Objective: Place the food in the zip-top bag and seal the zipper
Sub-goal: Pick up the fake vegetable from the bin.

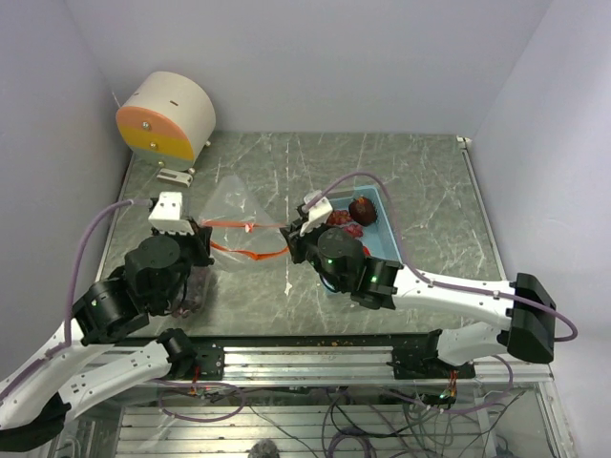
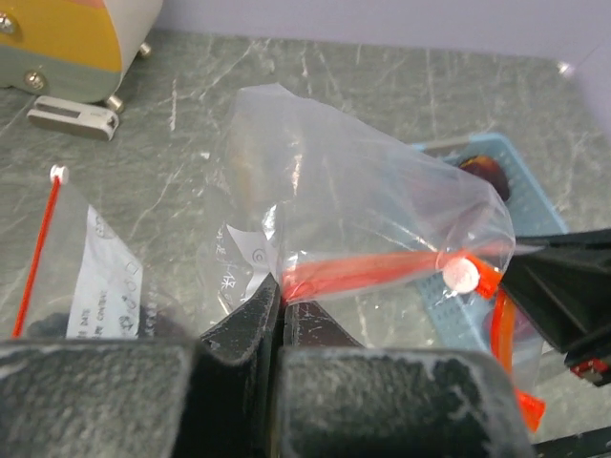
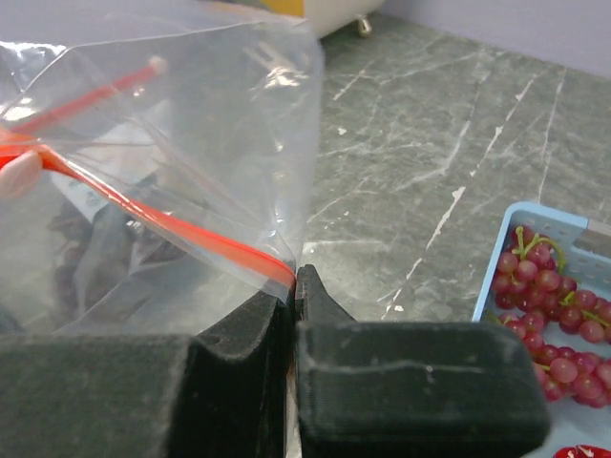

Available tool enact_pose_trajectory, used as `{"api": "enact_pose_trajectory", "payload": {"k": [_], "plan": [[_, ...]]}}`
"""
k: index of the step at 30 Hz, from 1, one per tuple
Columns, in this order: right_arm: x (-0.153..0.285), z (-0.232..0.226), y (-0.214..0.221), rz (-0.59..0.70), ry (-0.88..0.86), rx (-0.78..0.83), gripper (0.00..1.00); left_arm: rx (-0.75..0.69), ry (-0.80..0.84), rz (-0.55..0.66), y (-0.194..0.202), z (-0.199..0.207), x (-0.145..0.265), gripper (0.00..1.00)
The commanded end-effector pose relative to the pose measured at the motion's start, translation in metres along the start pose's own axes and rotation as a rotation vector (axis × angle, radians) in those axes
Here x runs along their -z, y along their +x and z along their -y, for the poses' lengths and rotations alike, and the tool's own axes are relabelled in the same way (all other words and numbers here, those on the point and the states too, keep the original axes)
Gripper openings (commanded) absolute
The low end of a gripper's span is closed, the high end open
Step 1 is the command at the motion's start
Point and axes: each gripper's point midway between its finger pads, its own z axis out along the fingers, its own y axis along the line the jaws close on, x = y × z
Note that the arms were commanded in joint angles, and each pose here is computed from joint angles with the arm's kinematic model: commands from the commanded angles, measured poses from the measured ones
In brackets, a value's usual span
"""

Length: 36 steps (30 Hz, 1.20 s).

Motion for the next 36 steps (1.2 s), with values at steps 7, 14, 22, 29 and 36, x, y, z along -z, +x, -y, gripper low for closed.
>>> {"api": "enact_pose_trajectory", "payload": {"k": [7,14,22,29,36], "plan": [[-0.007,-0.009,0.019,-0.078,-0.082,0.037,0.45,-0.116,-0.097,-0.080,0.040,-0.010,-0.022,0.07],[-0.010,-0.020,0.028,-0.120,-0.139,0.060,0.77,-0.183,-0.159,-0.153,0.088,0.000,-0.059,0.07],[0.004,0.004,0.029,-0.098,-0.064,0.033,0.85,-0.266,-0.207,-0.204,0.125,-0.001,-0.081,0.07],[0.008,0.120,0.053,-0.216,0.291,-0.168,0.85,-0.271,-0.174,-0.208,0.129,0.005,-0.085,0.07],[0.026,0.197,0.117,-0.422,0.478,-0.279,0.92,-0.283,-0.151,-0.204,0.127,0.007,-0.083,0.07]]}}
